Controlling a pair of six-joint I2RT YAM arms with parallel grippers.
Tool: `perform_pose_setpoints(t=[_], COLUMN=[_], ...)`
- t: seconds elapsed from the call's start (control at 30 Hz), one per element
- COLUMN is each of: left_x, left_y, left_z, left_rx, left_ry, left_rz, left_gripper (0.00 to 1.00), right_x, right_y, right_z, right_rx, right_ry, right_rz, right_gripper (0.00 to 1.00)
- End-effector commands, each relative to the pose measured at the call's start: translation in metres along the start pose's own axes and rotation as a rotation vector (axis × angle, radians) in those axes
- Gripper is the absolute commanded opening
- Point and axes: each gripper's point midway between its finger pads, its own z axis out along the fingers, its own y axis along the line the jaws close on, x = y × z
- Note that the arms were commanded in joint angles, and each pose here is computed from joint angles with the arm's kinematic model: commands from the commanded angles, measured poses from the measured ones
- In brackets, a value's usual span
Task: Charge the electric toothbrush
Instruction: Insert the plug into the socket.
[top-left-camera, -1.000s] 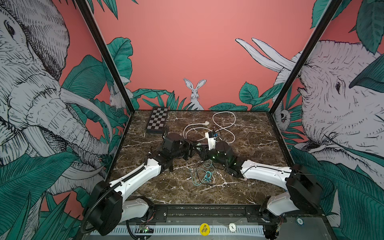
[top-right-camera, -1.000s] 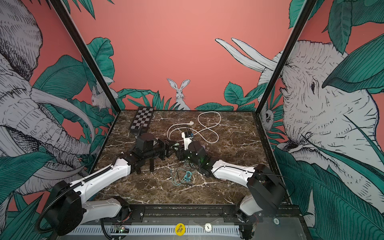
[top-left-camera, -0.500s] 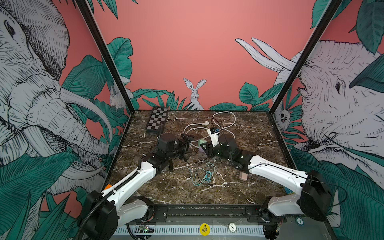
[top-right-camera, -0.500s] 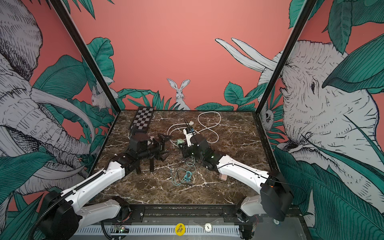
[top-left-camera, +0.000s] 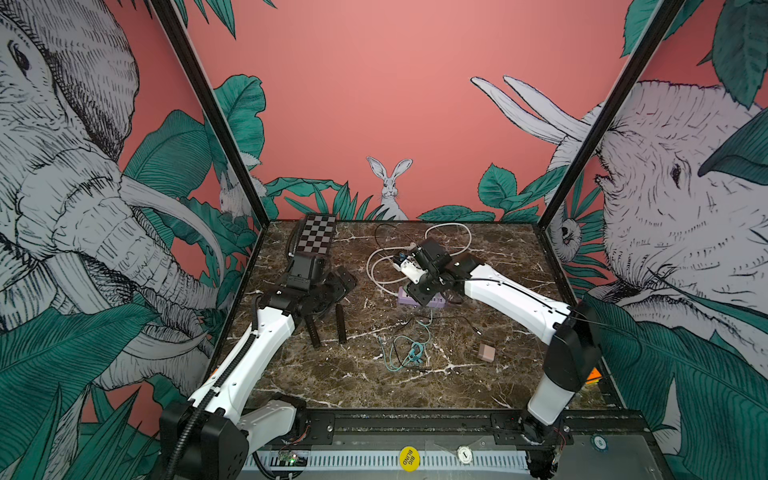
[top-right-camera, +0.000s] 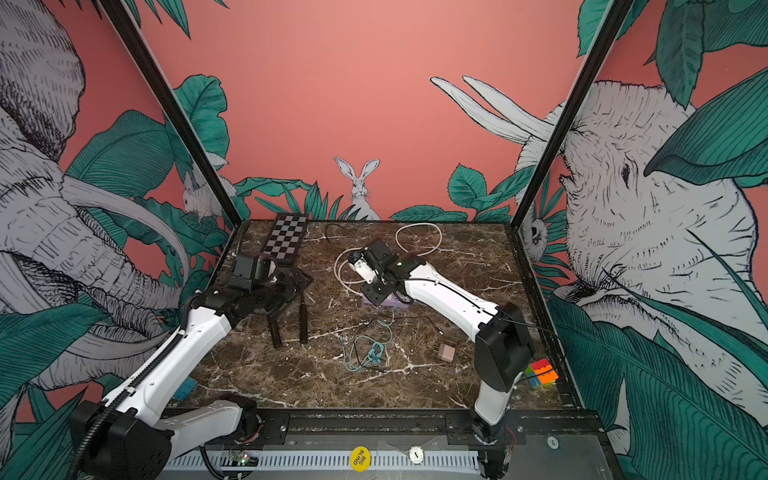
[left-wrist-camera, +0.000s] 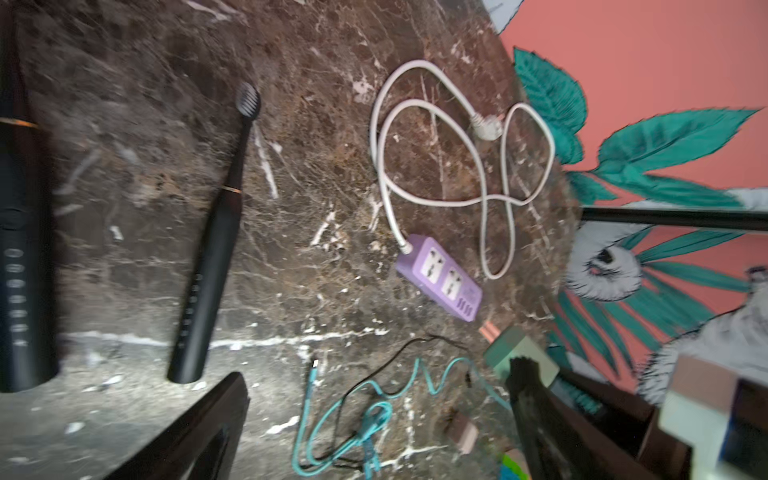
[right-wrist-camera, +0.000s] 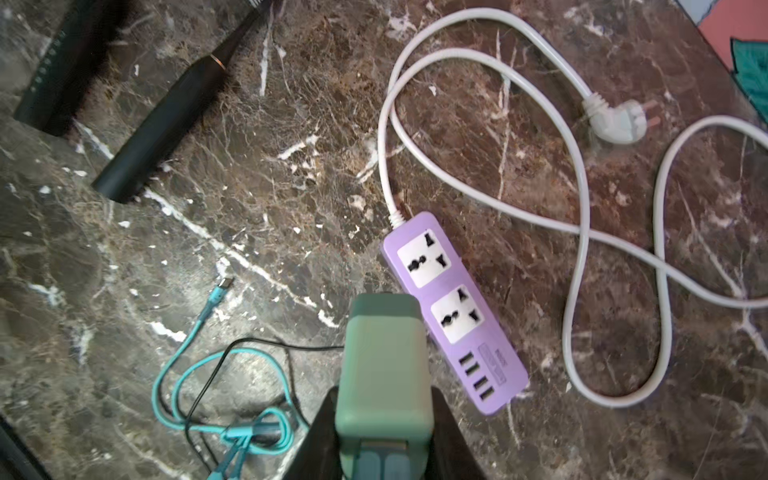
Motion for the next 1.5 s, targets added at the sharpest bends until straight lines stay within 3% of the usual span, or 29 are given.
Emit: perform_pose_setpoints(t=[0.0, 0.23, 0.57, 0.67, 0.93, 1.27, 1.47], left_x=[-0.004, -0.017, -0.017, -0.018, -0.020, -0.020, -0.019], left_y=[0.030, 0.047, 0.062, 0.065, 0.065, 0.073, 0.073], left_z=[-0.018, -0.041, -0.039, -0.037, -0.029, -0.021, -0.020], left_rx=[-0.157, -0.231, -0.281, -0.291, -0.273, -0.251, -0.250], left_ry=[-0.040, -0.158, -0.168, -0.164, -0.133, -0.096, -0.090], left_rz=[0.181, 0.243, 0.269, 0.272, 0.258, 0.202, 0.202], left_gripper=[0.99, 0.99, 0.99, 0.99, 0.99, 0.99, 0.99], right_x=[0.000, 0.005, -0.011, 0.007, 0.018, -0.004, -0.001], right_y=[-0.016, -0.041, -0.050, -0.049, -0.034, -0.031, -0.033], right_z=[0.002, 0.034, 0.030, 0.040, 0.054, 0.069, 0.080], right_rx=[0.044, 0.076, 0.054, 0.008, -0.104, -0.101, -0.099], right_ry=[0.096, 0.335, 0.353, 0.434, 0.440, 0.363, 0.384], right_rz=[-0.203, -0.404, -0.605, -0.662, -0.673, -0.702, -0.727], right_gripper=[0.00, 0.00, 0.00, 0.00, 0.00, 0.00, 0.00])
